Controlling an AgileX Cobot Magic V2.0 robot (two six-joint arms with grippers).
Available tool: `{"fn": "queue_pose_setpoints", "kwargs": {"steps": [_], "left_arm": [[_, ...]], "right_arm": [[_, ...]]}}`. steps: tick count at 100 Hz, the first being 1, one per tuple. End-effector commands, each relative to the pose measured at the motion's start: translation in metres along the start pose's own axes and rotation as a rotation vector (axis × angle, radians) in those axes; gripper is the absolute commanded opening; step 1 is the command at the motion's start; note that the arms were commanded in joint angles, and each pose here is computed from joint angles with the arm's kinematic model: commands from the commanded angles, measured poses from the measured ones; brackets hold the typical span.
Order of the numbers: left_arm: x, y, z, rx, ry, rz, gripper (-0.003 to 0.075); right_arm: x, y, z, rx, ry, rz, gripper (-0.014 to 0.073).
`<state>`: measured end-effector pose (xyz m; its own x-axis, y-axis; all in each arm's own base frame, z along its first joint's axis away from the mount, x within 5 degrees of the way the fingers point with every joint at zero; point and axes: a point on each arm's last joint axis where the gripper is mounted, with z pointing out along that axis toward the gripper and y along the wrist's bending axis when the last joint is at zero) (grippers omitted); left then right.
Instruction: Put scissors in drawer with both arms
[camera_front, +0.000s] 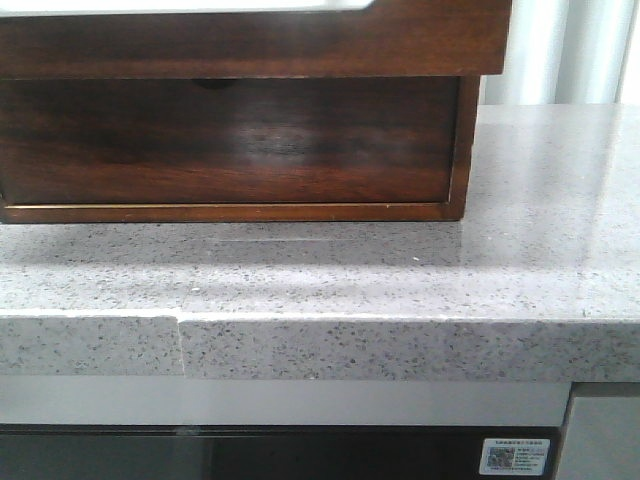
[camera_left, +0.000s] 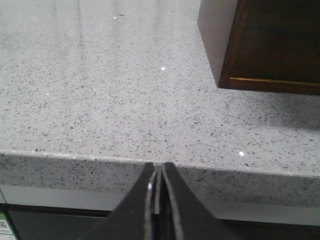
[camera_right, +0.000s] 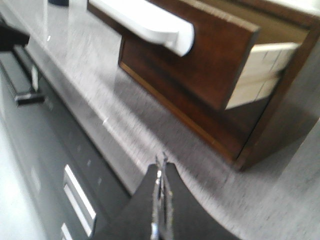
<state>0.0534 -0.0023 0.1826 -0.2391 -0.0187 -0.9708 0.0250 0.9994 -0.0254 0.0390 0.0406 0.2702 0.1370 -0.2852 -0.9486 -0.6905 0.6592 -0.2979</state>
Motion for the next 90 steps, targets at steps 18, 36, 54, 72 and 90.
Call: {"fn": "queue_pose_setpoints", "kwargs": {"steps": [18,36,54,72,90], "left_arm": [[0.003,0.000,0.000,0.003,-0.037,-0.009,-0.0018],[0.003,0.000,0.000,0.003,-0.037,-0.009,-0.0019],[0.003,0.000,0.000,0.003,-0.037,-0.009,-0.0018],[0.003,0.000,0.000,0.003,-0.037,-0.009,-0.0019],[0.003,0.000,0.000,0.003,-0.037,-0.009,-0.0019]], "right_arm": [[-0.012,-0.023,0.001,0.338,-0.338,0.133,-0.0062],[0.013,-0.023,-0.002,0.521,-0.490,0.195,-0.0062],[0.034,-0.018,-0.009,0.634,-0.441,0.234,-0.0062],[0.056,-0.020,-0.012,0.793,-0.287,0.274,-0.0062],[0.076,-0.021,-0.012,0.857,-0.075,0.330,-0.0062]]}}
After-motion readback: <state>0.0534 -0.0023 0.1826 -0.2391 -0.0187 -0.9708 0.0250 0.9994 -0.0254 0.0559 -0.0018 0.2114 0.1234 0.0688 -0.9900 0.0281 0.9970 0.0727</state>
